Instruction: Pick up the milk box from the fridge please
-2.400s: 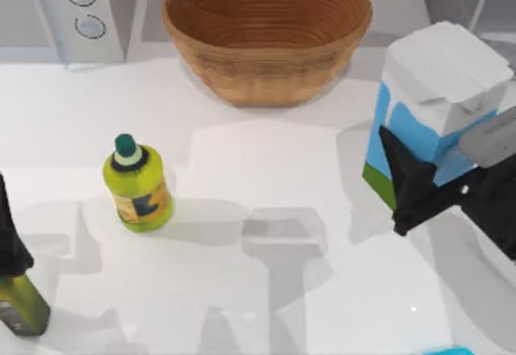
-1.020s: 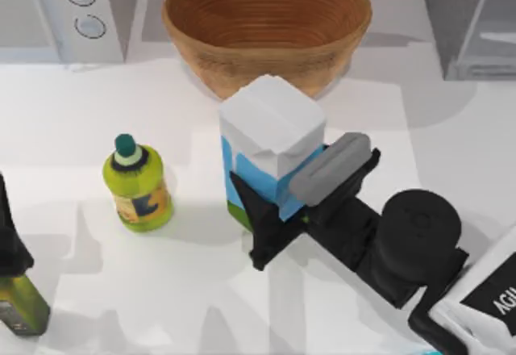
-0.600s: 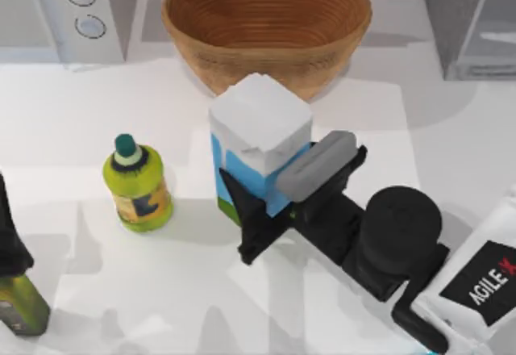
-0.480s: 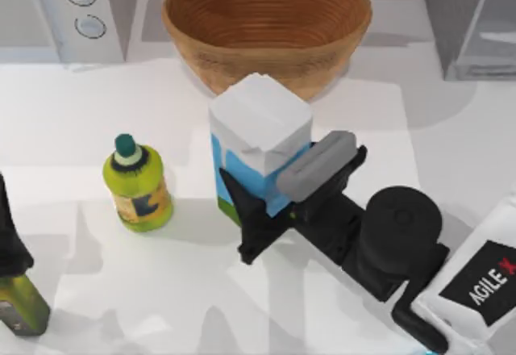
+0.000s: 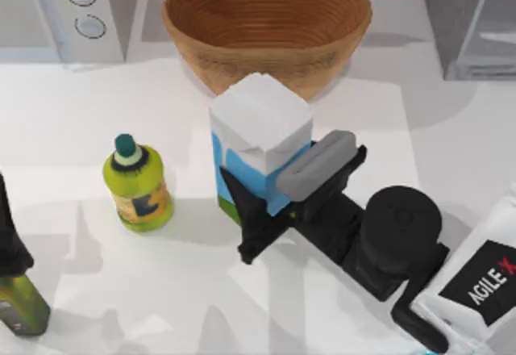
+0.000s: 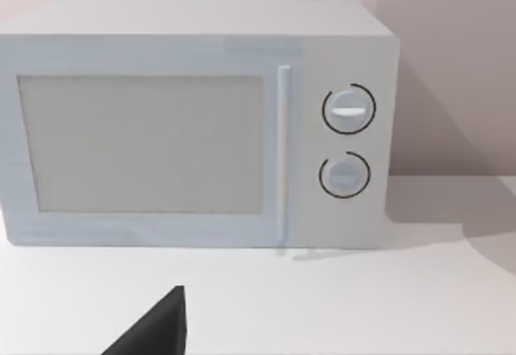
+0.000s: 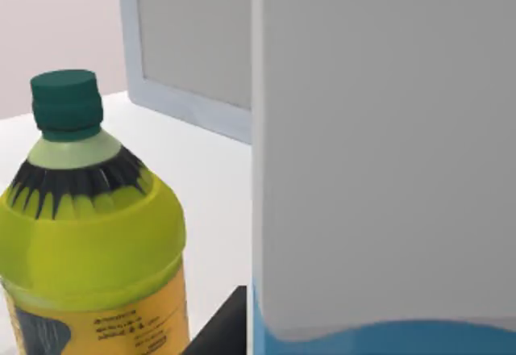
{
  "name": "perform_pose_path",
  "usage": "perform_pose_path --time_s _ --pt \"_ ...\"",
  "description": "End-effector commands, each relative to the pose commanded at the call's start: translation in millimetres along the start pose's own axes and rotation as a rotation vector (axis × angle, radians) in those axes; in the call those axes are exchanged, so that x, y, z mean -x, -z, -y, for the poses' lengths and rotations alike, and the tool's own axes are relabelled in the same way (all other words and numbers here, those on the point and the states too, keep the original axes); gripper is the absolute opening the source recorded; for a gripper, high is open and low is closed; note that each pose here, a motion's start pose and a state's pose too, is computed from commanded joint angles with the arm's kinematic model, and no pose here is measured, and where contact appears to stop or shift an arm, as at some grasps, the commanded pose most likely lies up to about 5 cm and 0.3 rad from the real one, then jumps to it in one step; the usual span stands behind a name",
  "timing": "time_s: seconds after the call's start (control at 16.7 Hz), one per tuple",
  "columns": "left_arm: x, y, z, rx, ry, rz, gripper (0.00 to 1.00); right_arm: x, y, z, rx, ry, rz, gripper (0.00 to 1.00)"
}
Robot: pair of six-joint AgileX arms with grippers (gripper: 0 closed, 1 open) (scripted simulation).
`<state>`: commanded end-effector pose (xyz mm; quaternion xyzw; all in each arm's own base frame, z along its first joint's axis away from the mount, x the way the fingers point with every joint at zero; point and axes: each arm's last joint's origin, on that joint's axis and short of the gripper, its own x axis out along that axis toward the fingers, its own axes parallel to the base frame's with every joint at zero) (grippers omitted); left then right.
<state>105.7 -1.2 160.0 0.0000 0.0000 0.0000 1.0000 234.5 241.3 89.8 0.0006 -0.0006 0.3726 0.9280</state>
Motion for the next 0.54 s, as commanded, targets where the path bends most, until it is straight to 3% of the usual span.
perform_pose_path --time_s 0.18,0.54 --pt "0.0 0.0 0.0 0.0 0.0 0.0 1.0 0.0 0.0 0.0 0.0 0.0 0.0 0.98" --pt "0.0 0.0 0.0 0.0 0.0 0.0 1.0 0.0 0.0 0.0 0.0 0.0 0.0 1.0"
